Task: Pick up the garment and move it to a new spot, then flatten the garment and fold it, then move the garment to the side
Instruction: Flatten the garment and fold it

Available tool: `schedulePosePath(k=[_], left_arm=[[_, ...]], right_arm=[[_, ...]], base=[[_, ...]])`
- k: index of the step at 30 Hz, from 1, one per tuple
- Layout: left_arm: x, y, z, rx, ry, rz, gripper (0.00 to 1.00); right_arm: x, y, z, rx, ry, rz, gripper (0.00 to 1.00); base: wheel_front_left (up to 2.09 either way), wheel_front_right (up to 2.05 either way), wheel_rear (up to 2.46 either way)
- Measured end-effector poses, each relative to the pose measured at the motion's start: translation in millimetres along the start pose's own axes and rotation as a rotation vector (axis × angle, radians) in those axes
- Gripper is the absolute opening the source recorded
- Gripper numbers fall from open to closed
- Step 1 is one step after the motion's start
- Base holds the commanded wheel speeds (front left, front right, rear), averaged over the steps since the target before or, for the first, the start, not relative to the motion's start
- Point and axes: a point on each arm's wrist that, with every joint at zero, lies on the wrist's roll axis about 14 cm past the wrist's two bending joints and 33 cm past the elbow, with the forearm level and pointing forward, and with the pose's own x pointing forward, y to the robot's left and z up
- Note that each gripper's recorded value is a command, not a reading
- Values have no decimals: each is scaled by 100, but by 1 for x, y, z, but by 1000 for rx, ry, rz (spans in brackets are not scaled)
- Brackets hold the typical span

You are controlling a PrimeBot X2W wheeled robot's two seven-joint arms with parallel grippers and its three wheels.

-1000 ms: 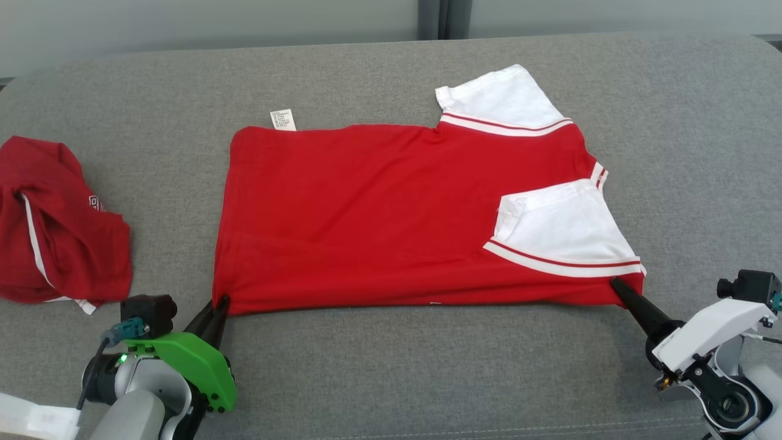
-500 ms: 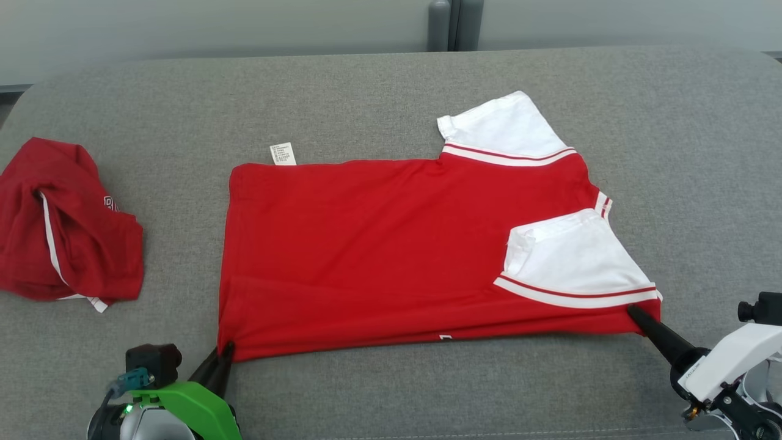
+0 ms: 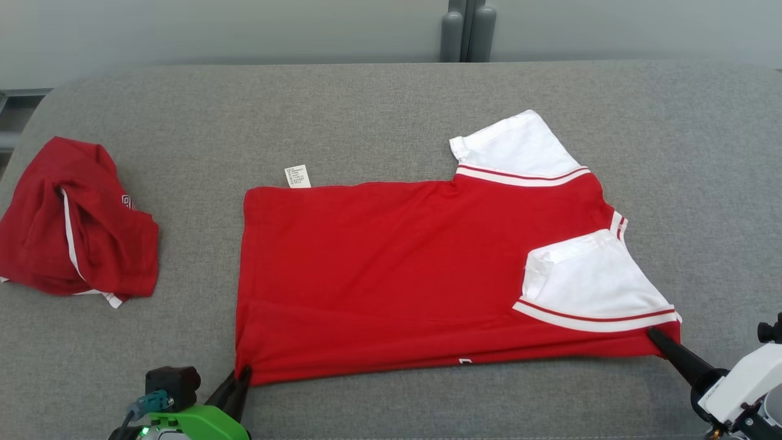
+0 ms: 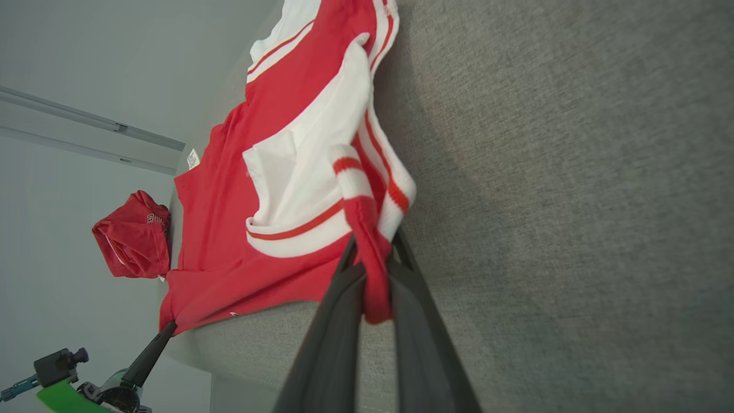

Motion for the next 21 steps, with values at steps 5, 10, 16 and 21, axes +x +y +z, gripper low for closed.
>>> schedulePosePath(k=[5, 10, 16, 21], left_arm=[[-1, -2, 4, 8, -6, 2, 96], [-5, 4, 1, 0, 4, 26, 100], [-7, 9, 19, 16, -43, 39, 100], [-8, 11, 34, 32, -84, 42, 100]], right_arm=[[-3, -7, -4, 5, 10, -27, 100], [-4, -8, -1, 6, 0, -36, 100], [-7, -11, 0, 11, -21, -46, 100], [-9, -10, 6, 4, -50, -46, 100]], base=[[0, 0, 0], [0, 0, 0], [0, 0, 0], [0, 0, 0]])
